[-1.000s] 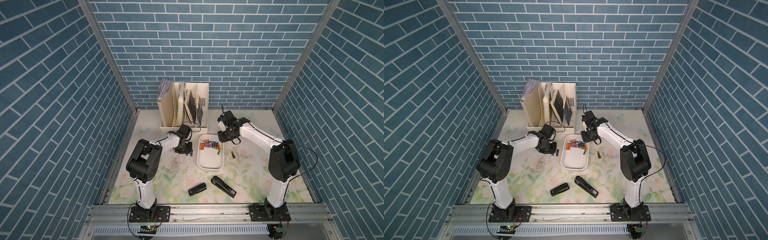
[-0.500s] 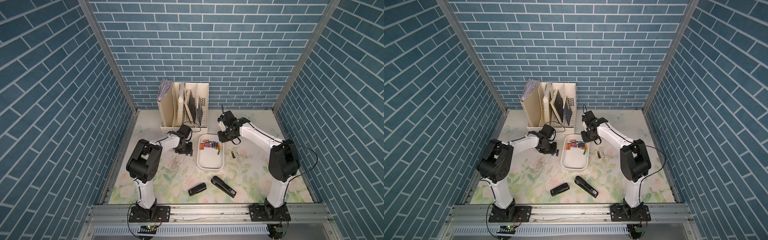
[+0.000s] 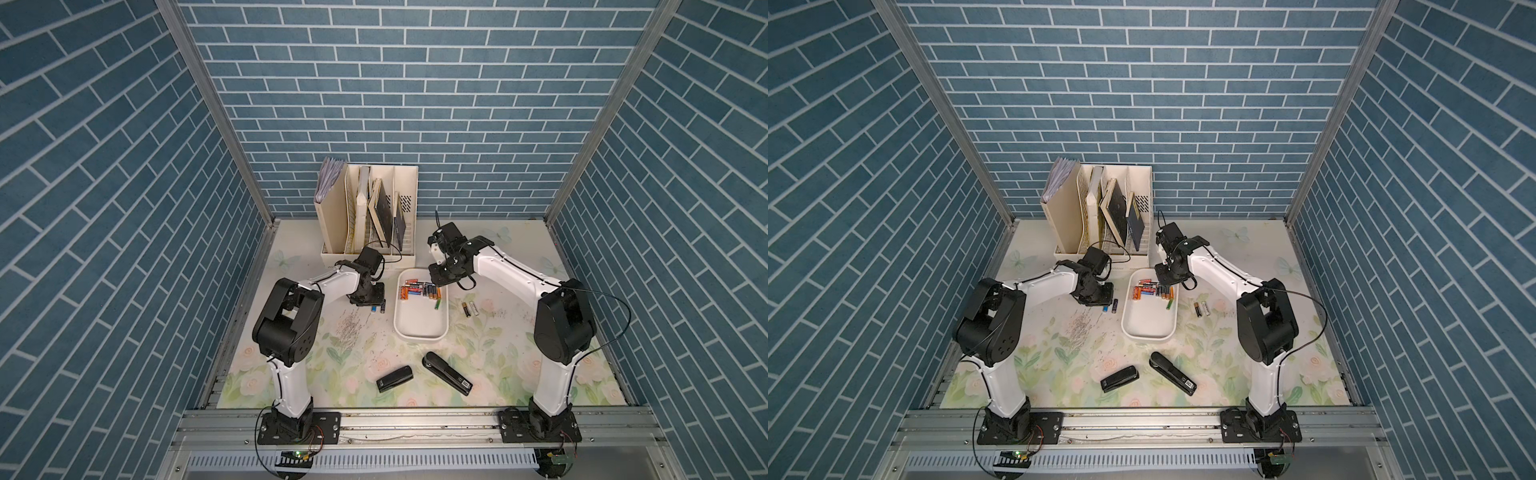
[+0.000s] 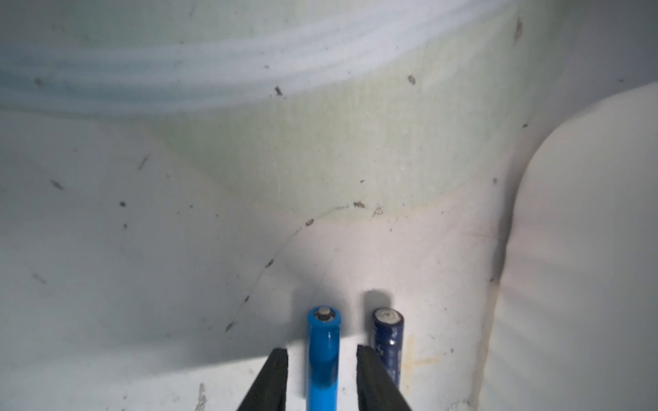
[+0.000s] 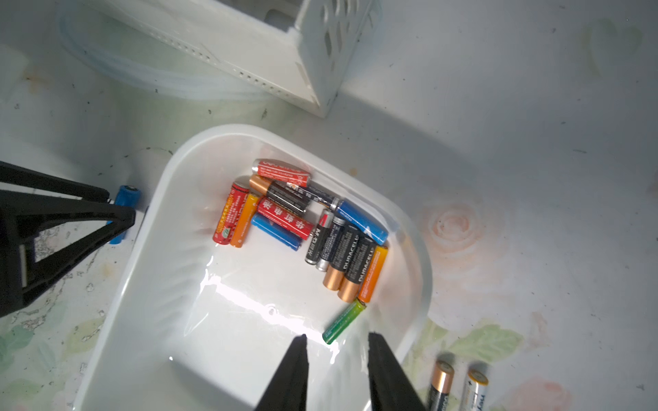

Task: Take the batteries out of the storage box
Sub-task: Place the battery at the center of the board, then pick up the battery from the storage box.

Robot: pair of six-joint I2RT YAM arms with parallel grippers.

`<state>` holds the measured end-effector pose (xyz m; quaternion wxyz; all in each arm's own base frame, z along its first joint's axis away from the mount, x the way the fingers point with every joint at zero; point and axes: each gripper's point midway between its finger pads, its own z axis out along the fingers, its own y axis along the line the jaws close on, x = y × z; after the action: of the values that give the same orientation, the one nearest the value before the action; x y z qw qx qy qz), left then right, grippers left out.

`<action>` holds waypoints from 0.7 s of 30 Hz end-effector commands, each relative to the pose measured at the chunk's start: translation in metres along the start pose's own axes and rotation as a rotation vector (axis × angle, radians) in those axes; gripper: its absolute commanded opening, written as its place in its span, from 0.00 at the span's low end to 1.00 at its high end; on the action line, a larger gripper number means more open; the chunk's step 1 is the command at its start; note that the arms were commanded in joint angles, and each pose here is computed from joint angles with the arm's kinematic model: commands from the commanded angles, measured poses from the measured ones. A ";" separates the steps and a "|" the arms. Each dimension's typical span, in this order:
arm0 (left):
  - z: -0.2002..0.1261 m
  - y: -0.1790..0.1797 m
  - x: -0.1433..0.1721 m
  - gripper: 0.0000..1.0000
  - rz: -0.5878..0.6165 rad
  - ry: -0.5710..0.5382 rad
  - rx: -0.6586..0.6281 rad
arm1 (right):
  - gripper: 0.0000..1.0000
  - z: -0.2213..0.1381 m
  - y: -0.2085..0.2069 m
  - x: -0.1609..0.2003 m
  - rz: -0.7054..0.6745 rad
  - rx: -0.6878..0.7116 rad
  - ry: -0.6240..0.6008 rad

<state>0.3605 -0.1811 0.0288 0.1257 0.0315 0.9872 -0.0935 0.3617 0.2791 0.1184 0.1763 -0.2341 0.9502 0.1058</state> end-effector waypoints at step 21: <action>-0.023 -0.005 -0.012 0.41 0.004 -0.039 0.001 | 0.32 0.061 0.062 -0.009 -0.007 -0.075 0.056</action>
<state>0.3655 -0.1814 0.0417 0.1366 0.0308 0.9858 -0.0924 0.3555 0.3554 0.0772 0.1454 -0.2534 0.9439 0.1539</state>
